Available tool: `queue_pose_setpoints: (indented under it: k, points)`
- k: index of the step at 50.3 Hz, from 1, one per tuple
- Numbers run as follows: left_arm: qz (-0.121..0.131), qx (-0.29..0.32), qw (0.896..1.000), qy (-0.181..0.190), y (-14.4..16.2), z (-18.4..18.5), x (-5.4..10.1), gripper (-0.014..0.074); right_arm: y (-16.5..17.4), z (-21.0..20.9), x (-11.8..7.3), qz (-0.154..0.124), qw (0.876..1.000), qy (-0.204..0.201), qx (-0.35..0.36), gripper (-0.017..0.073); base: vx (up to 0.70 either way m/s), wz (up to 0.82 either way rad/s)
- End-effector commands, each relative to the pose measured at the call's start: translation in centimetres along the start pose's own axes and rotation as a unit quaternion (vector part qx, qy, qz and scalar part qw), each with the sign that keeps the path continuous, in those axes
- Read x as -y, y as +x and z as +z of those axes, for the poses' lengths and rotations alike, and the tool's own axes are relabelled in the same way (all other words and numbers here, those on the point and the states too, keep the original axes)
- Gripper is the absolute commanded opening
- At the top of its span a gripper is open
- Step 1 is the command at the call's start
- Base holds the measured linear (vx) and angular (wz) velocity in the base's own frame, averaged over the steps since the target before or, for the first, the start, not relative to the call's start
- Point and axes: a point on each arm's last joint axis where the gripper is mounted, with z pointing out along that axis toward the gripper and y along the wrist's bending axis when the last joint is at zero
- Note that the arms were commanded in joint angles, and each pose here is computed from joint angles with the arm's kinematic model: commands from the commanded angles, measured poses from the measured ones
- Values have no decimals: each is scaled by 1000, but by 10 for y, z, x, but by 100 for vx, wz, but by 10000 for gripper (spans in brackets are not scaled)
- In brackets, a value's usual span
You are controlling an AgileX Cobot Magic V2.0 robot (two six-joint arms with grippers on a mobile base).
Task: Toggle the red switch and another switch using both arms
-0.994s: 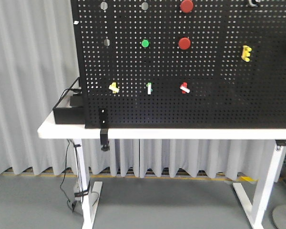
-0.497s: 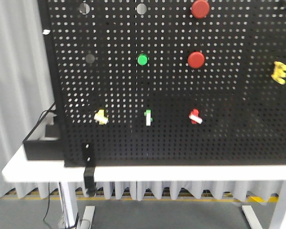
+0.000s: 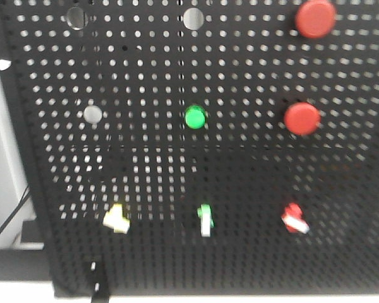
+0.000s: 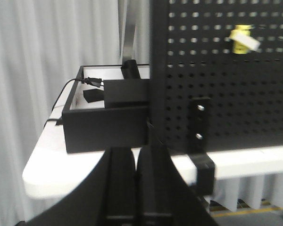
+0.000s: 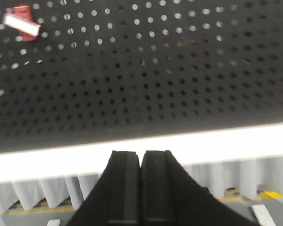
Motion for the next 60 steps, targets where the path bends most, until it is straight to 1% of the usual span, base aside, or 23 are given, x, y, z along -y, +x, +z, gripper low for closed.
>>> queue_pose_setpoints:
  k: [1, 19, 45, 52, 56, 57, 60]
  points:
    - [-3, 40, 999, -4, -1, -1, -1, 3, -6, -1, -1, -9, 999, -3, 43, -6, 32, 5]
    - [-3, 40, 999, -4, -1, -1, -1, 3, -6, -1, -1, -9, 999, -3, 43, -6, 21, 3]
    - [-3, 40, 999, -4, -1, -1, -1, 3, -6, -1, -1, -9, 999, -3, 43, -6, 1, -1]
    - [-3, 40, 999, -4, -1, -1, -1, 3, -10, -1, -1, -7, 998, -6, 66, -6, 0, 0]
    - [4, 73, 997, -6, -9, -2, -1, 3, -17, -2, -2, -7, 995, -10, 98, -6, 0, 0]
    - [1, 82, 997, -7, -11, -2, -1, 3, -20, -3, -2, -3, 993, -12, 116, -6, 0, 0]
    - [-36, 133, 990, -10, -21, -4, -3, 3, -28, -5, -3, 25, 988, -20, 154, -6, 0, 0]
